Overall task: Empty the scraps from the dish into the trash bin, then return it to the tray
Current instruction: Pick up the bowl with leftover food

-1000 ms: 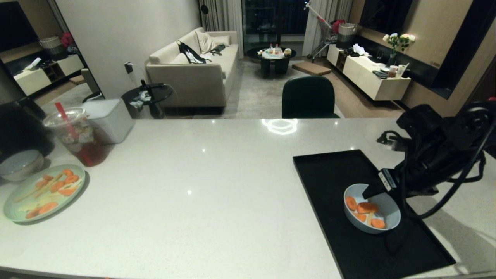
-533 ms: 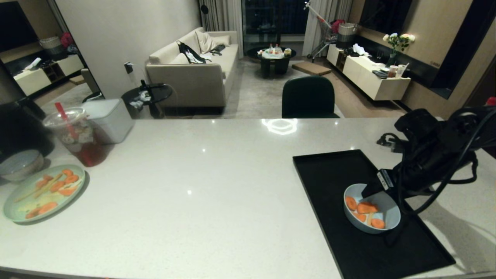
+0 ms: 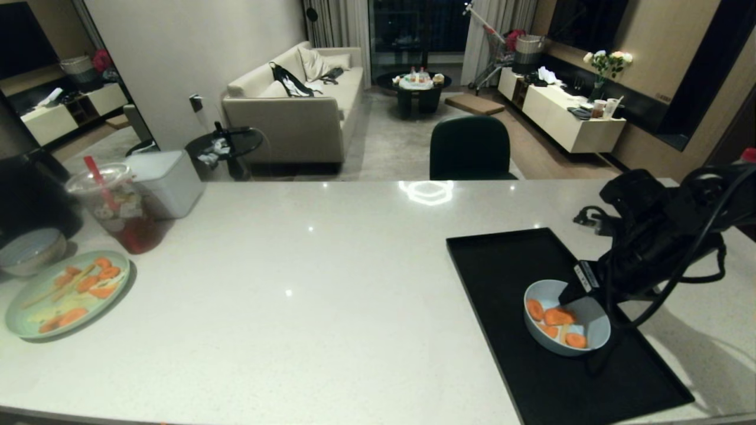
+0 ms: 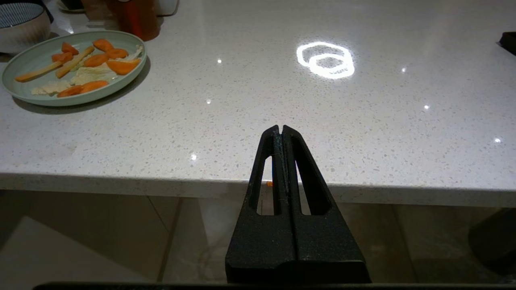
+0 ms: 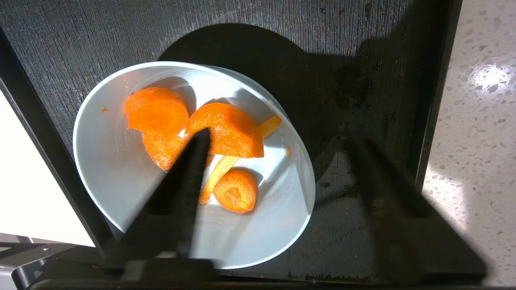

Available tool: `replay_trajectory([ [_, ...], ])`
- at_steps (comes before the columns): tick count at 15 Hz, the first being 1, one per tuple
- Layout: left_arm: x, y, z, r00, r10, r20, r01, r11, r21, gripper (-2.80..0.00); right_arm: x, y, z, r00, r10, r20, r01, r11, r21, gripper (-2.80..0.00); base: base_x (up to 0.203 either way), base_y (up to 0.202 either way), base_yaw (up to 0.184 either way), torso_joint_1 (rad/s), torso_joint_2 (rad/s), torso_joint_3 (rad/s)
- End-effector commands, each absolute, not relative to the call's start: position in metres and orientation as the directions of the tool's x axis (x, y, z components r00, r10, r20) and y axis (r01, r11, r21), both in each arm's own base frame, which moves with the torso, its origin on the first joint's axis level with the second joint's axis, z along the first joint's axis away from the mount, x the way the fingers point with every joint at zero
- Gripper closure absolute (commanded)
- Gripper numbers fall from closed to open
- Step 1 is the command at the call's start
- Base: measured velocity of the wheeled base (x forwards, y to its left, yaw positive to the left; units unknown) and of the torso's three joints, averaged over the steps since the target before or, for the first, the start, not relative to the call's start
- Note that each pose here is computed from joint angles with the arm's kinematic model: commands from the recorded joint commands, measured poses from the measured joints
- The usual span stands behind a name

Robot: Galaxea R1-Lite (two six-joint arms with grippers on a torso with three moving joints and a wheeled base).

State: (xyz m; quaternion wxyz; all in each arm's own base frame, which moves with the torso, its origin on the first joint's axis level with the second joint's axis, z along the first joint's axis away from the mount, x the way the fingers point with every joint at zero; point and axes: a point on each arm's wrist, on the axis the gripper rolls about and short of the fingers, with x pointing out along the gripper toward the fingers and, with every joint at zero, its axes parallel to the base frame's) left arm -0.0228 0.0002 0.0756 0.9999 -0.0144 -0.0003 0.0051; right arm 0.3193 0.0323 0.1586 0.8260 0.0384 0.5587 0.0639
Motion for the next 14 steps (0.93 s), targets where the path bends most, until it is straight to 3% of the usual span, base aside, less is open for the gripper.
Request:
replay_trajectory([
  [1, -0.023, 0.0, 0.076, 1.0, 0.011, 0.0, -0.011, 1.0, -0.029, 0.0, 0.319, 0.032, 0.159, 0.365, 0.149, -0.919, -0.064, 0.989, 0.135, 0.0, 0.0, 0.0, 0.0, 0.0, 0.0, 0.0],
  [10, -0.023, 0.0, 0.076, 1.0, 0.011, 0.0, -0.011, 1.0, -0.029, 0.0, 0.297, 0.03, 0.15, 0.312, 0.14, -0.94, -0.05, 0.99, 0.131, 0.0, 0.0, 0.0, 0.0, 0.0, 0.0, 0.0],
  [14, -0.023, 0.0, 0.076, 1.0, 0.011, 0.0, -0.011, 1.0, -0.029, 0.0, 0.295, 0.03, 0.157, 0.341, 0.144, -0.929, -0.053, 0.99, 0.134, 0.0, 0.0, 0.0, 0.0, 0.0, 0.0, 0.0],
])
